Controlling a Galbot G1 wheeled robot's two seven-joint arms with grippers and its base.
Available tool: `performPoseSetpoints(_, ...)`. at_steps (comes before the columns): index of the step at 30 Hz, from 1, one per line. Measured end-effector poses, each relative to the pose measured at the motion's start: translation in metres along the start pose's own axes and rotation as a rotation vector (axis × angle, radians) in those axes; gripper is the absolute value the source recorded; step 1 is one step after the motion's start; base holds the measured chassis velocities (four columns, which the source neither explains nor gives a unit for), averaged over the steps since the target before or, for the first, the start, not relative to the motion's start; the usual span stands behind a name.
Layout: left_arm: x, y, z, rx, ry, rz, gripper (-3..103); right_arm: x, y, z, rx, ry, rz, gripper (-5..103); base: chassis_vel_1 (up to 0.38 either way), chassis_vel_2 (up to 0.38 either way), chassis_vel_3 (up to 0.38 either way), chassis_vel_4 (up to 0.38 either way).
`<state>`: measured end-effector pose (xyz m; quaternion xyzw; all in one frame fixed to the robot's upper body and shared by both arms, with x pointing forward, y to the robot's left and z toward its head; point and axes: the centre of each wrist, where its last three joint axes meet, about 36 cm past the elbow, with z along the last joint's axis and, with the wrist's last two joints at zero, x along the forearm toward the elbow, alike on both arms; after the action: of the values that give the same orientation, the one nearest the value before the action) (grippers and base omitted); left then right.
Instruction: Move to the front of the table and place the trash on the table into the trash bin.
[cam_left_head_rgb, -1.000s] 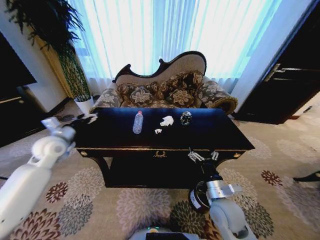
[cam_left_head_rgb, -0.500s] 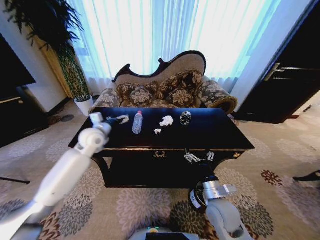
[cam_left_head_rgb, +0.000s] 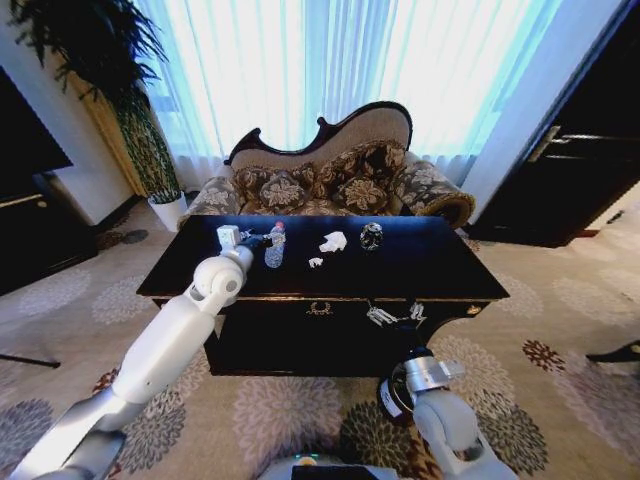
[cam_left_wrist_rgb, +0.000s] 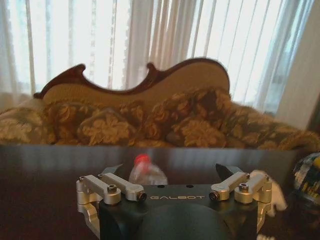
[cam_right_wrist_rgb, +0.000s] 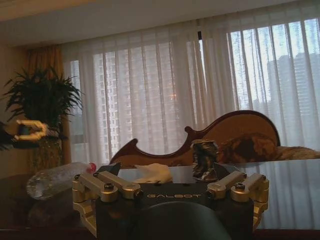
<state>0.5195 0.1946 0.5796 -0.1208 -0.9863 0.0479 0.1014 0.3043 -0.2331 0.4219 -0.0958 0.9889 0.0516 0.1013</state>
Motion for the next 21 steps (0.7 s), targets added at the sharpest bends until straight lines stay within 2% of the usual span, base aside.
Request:
performPoseSetpoints(6,-0.021,0.001,0.018,-0.043,0.045,-0.099,100,0.001,0.014,0.007,-0.007,-0.002,-0.017,100,0.0,0.0,0.0,0.0)
performPoseSetpoints(10,-0.029,0.004,0.022,-0.045,0.069,-0.124,100,0.001,0.013,0.009,-0.003,0.001,-0.019,100,0.0,0.0,0.0,0.0)
performPoseSetpoints(17,-0.045,0.005,0.027,-0.04,0.08,-0.12,100,-0.002,0.01,0.008,0.003,-0.005,-0.015,100,0.0,0.0,0.0,0.0)
performPoseSetpoints(21,-0.059,-0.007,0.026,-0.04,0.062,-0.072,100,-0.001,0.011,0.008,-0.004,-0.004,-0.01,100,0.0,0.0,0.0,0.0)
